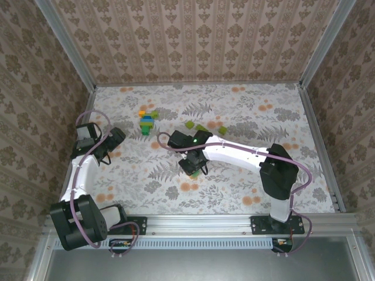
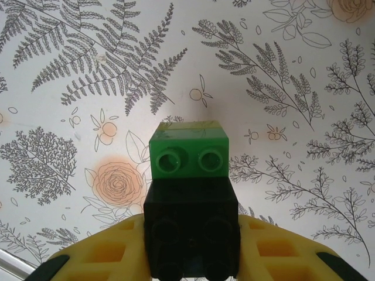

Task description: Assemble a carrot with lego

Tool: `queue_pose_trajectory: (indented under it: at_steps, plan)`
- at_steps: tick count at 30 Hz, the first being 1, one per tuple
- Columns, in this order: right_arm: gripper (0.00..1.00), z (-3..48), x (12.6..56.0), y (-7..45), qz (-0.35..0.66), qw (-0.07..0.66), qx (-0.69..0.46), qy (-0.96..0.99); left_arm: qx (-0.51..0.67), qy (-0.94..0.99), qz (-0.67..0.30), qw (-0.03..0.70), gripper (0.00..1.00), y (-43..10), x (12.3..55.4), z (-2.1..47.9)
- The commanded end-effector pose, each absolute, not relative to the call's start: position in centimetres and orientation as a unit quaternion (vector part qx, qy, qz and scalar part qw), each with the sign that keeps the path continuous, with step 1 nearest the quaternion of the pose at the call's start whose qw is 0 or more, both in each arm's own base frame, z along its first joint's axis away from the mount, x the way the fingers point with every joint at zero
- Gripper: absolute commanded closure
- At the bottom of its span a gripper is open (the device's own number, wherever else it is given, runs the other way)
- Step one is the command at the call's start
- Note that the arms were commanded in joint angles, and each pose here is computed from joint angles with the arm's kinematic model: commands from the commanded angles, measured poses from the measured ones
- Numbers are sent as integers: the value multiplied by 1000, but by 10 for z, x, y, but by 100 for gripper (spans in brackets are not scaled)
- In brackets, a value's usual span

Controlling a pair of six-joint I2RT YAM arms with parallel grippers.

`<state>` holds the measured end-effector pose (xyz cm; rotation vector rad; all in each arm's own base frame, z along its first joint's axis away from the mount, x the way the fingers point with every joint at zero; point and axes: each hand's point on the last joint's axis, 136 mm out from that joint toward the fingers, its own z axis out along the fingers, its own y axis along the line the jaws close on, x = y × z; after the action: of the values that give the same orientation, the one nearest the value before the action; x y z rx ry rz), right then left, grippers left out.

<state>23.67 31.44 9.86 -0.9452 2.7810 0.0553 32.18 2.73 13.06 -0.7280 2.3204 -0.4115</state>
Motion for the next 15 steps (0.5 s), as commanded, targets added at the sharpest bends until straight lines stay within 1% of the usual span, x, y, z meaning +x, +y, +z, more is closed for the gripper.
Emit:
queue_pose_trajectory:
  at_steps: [1,4,7,12,15]
  plan:
    - [79,104,231,299,-21,81,-352,932,-268,888,-151,343,0,29,327,143]
    - [79,128,241,308,-7,116,-364,924,-268,888,-151,343,0,29,327,143]
    - [79,138,245,315,8,131,-371,919,-268,888,-150,343,0,29,327,143]
    - [78,133,241,330,47,130,-392,909,-268,888,-149,343,0,29,327,143]
    - [78,123,241,332,49,128,-403,905,-268,888,-149,342,0,30,327,142]
